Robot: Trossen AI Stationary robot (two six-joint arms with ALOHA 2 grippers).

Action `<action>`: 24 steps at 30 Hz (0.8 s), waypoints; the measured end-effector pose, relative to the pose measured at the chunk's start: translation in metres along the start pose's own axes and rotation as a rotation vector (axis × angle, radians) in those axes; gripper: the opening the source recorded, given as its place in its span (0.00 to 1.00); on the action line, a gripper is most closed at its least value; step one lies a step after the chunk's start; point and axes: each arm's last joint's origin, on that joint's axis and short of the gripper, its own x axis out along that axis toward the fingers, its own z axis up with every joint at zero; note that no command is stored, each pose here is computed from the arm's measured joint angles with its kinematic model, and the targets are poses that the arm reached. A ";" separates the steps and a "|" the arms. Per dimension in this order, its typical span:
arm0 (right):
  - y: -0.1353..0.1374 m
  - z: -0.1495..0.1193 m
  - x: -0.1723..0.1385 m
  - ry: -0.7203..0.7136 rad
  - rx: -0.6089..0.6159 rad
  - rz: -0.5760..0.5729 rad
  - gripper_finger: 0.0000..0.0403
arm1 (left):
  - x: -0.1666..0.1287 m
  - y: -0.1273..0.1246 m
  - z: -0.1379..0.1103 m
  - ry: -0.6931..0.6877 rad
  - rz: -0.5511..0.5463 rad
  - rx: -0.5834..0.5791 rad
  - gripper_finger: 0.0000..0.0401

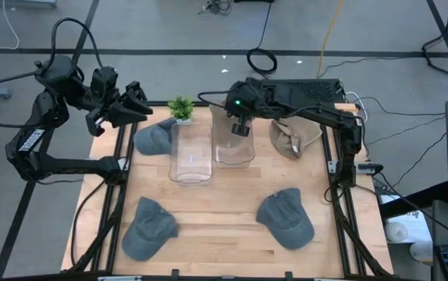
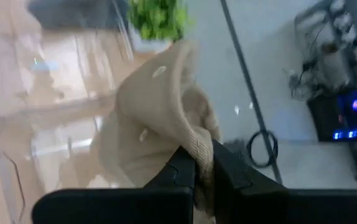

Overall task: Pick & Place hat
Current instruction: Put the bottom brown cap into the right transparent bin

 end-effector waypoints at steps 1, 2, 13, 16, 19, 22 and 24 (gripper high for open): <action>0.001 -0.002 0.004 0.016 0.000 0.013 0.02 | 0.000 0.000 0.000 0.000 0.000 0.000 0.32; 0.002 -0.003 0.009 0.024 0.000 0.019 0.02 | 0.000 0.000 0.000 0.000 0.001 -0.001 0.32; 0.013 -0.017 0.052 0.065 0.001 0.084 0.02 | 0.000 0.000 0.000 0.008 -0.015 -0.004 0.32; 0.015 -0.018 0.060 0.046 -0.016 0.086 0.02 | 0.000 0.000 0.000 0.009 -0.016 -0.004 0.32; 0.012 -0.020 0.068 0.038 0.005 0.079 0.02 | 0.000 0.000 0.000 0.010 -0.016 -0.004 0.32; 0.009 -0.026 0.078 0.050 0.018 0.095 0.02 | 0.000 0.000 0.000 0.010 -0.016 -0.006 0.32; 0.009 -0.029 0.083 0.060 0.025 0.117 0.02 | 0.000 0.000 0.000 0.010 -0.016 -0.015 0.32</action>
